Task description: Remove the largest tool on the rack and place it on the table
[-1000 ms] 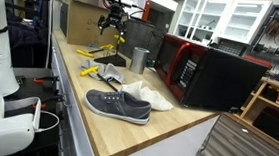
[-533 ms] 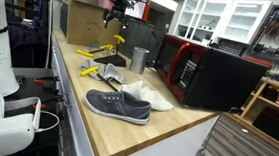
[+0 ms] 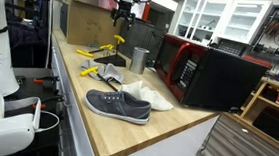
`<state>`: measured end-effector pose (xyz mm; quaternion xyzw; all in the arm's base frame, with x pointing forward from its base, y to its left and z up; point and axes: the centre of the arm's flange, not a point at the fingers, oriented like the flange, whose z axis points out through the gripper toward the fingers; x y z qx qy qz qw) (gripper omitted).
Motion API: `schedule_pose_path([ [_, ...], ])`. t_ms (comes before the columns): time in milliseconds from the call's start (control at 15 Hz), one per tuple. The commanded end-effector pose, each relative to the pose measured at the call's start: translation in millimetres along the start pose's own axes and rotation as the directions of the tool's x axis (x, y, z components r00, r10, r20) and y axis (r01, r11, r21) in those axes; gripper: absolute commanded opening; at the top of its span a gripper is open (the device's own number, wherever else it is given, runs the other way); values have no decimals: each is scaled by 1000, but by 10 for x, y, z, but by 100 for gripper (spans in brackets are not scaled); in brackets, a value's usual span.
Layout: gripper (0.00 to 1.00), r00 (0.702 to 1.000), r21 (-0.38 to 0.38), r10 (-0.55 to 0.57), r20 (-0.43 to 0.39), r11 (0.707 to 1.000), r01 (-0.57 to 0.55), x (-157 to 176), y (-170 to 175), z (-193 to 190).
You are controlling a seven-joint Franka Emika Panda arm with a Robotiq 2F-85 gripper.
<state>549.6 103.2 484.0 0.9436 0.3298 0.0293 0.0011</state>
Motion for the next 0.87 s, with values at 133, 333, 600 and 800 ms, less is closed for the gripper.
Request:
schedule_pose_path([
  [133,100,983,24,117,-143,993,-115,142,74,-60],
  [333,100,986,26,99,-134,995,-96,125,66,-54],
  [600,100,986,29,99,-132,995,-96,133,67,-27],
  [800,100,986,29,99,-132,995,-96,133,67,-27],
])
